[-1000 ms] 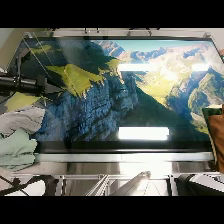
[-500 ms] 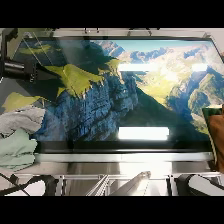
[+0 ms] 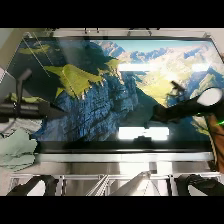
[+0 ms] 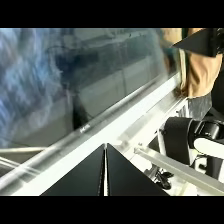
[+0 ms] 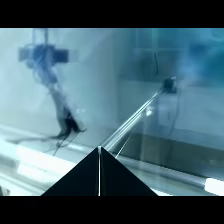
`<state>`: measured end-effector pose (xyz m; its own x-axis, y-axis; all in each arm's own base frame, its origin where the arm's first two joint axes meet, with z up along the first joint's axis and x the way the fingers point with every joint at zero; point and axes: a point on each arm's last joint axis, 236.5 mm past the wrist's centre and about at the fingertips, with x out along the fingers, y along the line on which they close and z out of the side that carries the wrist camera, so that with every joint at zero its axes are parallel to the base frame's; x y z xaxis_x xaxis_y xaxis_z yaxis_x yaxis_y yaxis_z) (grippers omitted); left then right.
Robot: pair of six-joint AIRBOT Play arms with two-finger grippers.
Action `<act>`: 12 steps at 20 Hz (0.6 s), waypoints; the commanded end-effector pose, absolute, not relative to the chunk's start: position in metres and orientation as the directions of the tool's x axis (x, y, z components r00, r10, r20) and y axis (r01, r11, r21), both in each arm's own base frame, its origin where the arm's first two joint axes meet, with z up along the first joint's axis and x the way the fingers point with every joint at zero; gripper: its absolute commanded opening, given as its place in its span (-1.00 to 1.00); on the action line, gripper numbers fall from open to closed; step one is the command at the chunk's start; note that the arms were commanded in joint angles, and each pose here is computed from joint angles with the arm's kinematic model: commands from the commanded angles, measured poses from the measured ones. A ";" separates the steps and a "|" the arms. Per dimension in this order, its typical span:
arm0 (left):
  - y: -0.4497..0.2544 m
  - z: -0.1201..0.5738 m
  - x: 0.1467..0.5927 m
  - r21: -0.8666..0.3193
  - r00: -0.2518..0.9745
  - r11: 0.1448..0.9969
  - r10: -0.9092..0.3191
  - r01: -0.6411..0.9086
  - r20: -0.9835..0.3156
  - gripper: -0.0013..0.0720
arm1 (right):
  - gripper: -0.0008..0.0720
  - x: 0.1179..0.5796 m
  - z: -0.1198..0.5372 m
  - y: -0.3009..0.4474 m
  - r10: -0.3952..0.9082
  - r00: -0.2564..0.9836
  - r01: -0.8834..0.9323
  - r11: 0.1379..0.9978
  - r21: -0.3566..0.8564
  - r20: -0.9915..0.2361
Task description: Fold the shirts.
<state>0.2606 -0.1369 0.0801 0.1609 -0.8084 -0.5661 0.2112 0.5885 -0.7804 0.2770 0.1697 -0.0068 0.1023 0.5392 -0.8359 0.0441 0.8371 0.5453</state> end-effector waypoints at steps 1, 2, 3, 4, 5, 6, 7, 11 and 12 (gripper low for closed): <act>-0.142 0.054 0.234 -0.782 0.187 0.602 -0.797 0.164 -0.574 -0.91 | -0.90 0.265 -0.023 0.208 0.560 0.092 -0.027 0.828 0.560 -0.823; -0.143 0.053 0.231 -0.782 0.186 0.601 -0.797 0.165 -0.574 -0.91 | -0.90 0.265 -0.023 0.208 0.559 0.092 -0.026 0.828 0.559 -0.824; -0.143 0.053 0.229 -0.781 0.188 0.602 -0.797 0.167 -0.574 -0.91 | -0.90 0.265 -0.023 0.208 0.560 0.091 -0.026 0.828 0.560 -0.824; -0.144 0.053 0.228 -0.780 0.190 0.603 -0.796 0.170 -0.574 -0.92 | -0.90 0.265 -0.023 0.208 0.559 0.092 -0.027 0.828 0.559 -0.824; -0.144 0.054 0.227 -0.777 0.194 0.604 -0.795 0.175 -0.575 -0.92 | -0.90 0.265 -0.023 0.208 0.559 0.092 -0.027 0.828 0.559 -0.824; -0.144 0.056 0.227 -0.774 0.200 0.606 -0.794 0.182 -0.574 -0.92 | -0.90 0.265 -0.023 0.208 0.559 0.092 -0.027 0.828 0.559 -0.824; -0.144 0.057 0.227 -0.772 0.205 0.608 -0.792 0.187 -0.574 -0.92 | -0.90 0.265 -0.023 0.208 0.559 0.092 -0.027 0.828 0.559 -0.824; -0.144 0.064 0.227 -0.757 0.234 0.618 -0.784 0.212 -0.575 -0.92 | -0.90 0.265 -0.023 0.208 0.559 0.092 -0.027 0.828 0.559 -0.824; -0.144 0.065 0.226 -0.753 0.240 0.620 -0.783 0.220 -0.574 -0.92 | -0.90 0.265 -0.023 0.208 0.559 0.092 -0.027 0.828 0.559 -0.824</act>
<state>0.2275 -0.1437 0.0618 0.2210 -0.7884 -0.5741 0.2027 0.6129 -0.7637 0.2650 0.2073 -0.0226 0.0900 0.5593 -0.8241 -0.0264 0.8285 0.5594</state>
